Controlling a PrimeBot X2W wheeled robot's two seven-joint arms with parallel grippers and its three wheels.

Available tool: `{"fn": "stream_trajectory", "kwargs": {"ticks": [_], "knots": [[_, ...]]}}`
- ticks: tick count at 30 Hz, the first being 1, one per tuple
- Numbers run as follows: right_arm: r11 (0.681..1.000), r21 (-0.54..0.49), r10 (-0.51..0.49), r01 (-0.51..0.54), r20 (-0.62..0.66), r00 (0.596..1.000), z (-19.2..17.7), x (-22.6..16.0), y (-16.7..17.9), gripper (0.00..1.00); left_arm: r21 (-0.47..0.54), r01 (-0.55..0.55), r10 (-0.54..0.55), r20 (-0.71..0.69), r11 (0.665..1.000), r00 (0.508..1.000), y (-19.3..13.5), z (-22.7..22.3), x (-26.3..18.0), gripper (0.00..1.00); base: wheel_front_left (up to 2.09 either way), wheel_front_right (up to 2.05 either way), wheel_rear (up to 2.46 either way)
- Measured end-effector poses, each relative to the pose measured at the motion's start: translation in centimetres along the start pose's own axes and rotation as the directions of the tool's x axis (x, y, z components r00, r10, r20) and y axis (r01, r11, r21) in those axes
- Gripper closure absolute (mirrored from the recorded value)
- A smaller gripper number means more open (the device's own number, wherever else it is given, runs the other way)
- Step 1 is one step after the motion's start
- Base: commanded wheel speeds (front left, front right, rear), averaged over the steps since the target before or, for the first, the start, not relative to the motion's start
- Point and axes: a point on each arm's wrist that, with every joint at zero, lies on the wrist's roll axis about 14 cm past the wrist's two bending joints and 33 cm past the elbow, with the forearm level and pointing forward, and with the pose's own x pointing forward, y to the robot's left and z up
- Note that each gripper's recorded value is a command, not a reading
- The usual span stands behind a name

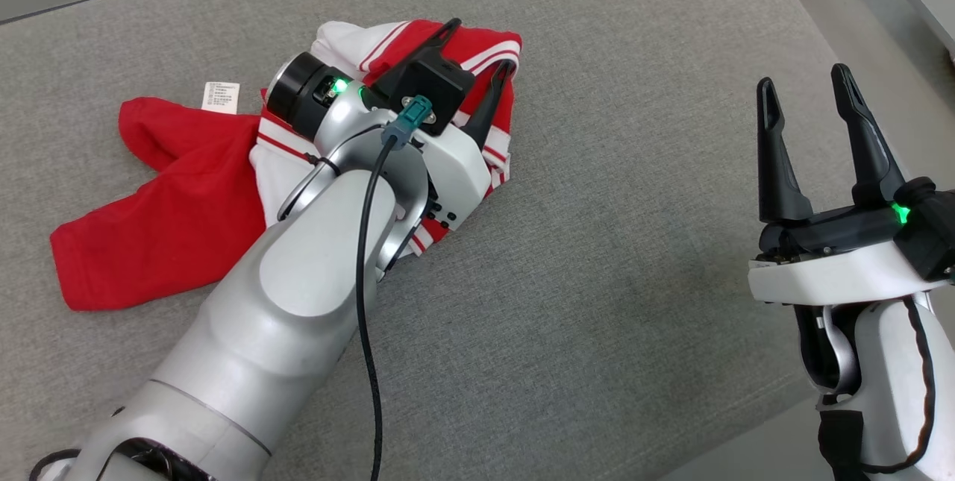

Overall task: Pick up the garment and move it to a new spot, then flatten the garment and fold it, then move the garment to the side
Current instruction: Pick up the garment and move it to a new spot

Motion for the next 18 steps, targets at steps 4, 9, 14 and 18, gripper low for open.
{"fn": "stream_trajectory", "kwargs": {"ticks": [4,9,14,18], "knots": [[1.000,0.012,0.027,-0.027,0.007,1.000,0.1,0.3,1.1,0.00,0.006,-0.037,0.036,0.020,0.999,0.999,1.2,0.7,-0.7,0.00,0.00,0.00,0.00],[0.997,0.017,0.071,-0.072,0.026,0.997,0.5,0.8,2.8,0.00,-0.005,-0.111,0.111,0.058,0.994,0.992,3.1,2.1,-2.4,0.00,0.00,0.00,0.00],[0.991,0.020,0.129,-0.130,0.058,0.990,1.5,1.1,5.0,0.00,-0.012,-0.204,0.204,0.120,0.979,0.972,5.5,4.6,-4.9,0.00,0.00,0.00,0.00],[0.982,0.028,0.185,-0.189,0.090,0.979,2.6,1.1,7.2,0.00,-0.021,-0.331,0.330,0.165,0.943,0.929,8.7,6.2,-8.3,0.00,0.00,0.00,0.00]]}}
